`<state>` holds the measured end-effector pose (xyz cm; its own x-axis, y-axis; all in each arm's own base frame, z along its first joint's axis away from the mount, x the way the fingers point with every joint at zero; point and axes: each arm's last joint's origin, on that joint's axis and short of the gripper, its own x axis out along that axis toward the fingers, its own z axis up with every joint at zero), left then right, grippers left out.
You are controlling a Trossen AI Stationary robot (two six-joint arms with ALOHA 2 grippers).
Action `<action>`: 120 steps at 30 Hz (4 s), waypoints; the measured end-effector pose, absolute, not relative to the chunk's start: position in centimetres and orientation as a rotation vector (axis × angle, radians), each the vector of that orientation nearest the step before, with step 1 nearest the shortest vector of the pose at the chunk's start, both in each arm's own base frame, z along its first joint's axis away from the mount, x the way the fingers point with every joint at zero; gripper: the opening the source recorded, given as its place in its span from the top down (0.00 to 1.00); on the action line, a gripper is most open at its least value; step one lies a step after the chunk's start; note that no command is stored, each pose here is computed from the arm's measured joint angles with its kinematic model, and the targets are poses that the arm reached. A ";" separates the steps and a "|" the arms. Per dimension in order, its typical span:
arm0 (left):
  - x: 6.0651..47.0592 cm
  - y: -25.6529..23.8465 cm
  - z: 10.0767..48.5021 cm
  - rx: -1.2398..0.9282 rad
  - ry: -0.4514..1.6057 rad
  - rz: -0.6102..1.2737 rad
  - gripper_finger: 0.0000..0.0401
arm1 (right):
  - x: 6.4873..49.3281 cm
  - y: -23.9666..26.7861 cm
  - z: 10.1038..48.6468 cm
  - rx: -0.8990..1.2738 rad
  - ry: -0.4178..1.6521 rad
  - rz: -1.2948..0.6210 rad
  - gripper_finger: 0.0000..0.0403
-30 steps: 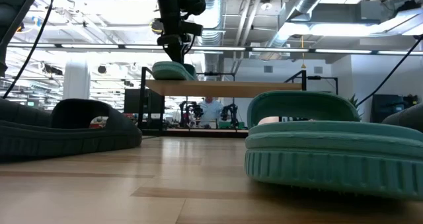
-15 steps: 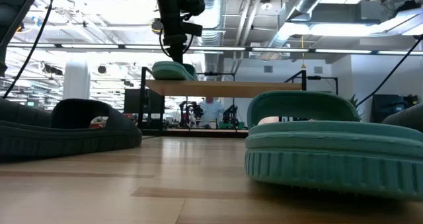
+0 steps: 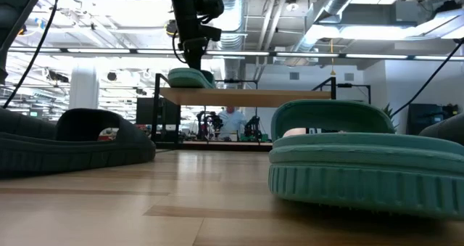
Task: Pick and place slides into the shelf
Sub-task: Put the left green slide on the shelf, then put the green slide on the shelf
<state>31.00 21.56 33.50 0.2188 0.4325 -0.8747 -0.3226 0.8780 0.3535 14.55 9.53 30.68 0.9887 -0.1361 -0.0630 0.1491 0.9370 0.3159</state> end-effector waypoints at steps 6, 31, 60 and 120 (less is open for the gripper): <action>31.0 21.6 33.5 0.085 1.242 0.536 0.68 | 14.6 9.5 30.7 0.325 0.041 -0.146 0.70; 31.0 21.1 33.4 0.062 1.259 0.568 0.67 | 14.5 9.5 30.5 0.307 0.059 -0.149 0.70; 32.1 19.2 33.4 0.130 1.280 0.566 0.58 | 14.5 9.5 30.3 0.294 0.073 -0.150 0.70; 32.3 -10.2 38.1 0.137 0.982 0.376 0.58 | 14.7 10.3 27.8 0.342 0.316 0.003 0.70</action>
<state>32.28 -10.21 38.12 0.4974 0.3704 -0.7845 -0.2477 0.9273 0.2808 14.69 10.35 27.84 0.9510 0.0561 -0.3040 0.0499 0.9426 0.3301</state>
